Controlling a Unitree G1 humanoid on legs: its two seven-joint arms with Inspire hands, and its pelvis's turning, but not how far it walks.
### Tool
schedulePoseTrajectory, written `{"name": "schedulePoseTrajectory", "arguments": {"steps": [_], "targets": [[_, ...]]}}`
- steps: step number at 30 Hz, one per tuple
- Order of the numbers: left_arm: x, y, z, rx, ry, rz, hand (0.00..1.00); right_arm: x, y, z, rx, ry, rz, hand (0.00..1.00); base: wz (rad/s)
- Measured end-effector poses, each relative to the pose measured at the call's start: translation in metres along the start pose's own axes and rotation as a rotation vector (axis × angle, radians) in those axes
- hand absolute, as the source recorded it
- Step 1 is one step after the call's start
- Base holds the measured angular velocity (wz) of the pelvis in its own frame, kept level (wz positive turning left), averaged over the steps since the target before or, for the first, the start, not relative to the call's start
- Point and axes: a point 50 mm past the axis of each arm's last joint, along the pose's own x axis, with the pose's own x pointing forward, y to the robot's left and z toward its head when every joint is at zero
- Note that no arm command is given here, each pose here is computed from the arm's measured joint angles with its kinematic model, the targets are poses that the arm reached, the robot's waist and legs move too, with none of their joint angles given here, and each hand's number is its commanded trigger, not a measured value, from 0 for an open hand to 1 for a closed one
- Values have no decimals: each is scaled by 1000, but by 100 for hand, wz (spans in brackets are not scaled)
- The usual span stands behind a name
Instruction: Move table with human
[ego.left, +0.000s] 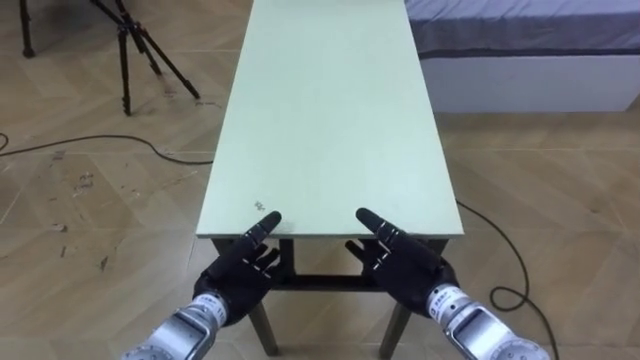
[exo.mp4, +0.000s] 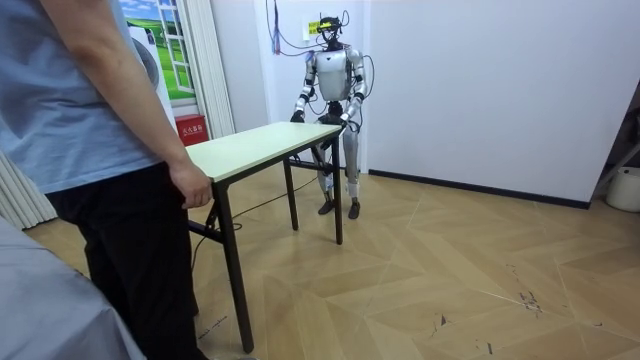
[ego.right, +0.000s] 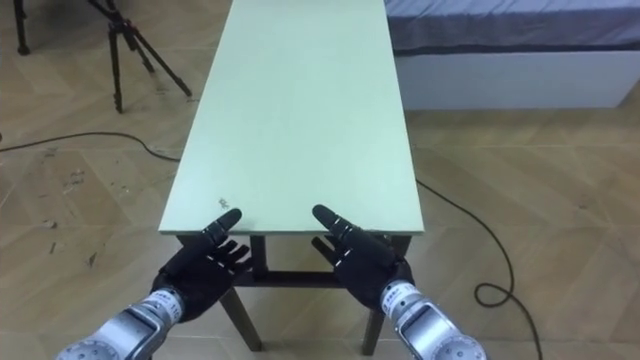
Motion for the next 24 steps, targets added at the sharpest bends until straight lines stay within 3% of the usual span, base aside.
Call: {"name": "schedulePoseTrajectory", "arguments": {"steps": [6,19,24], "targets": [[7,-20,4,-17,-16,-63,0,1,1,0,1,-6,4,0,0],[12,-29,1,-41,-36,-42,0,3,6,1,108,-23,22,0,0],[12,-35,4,-107,-58,-29,0,5,11,0,189,-36,33,0,0]]}}
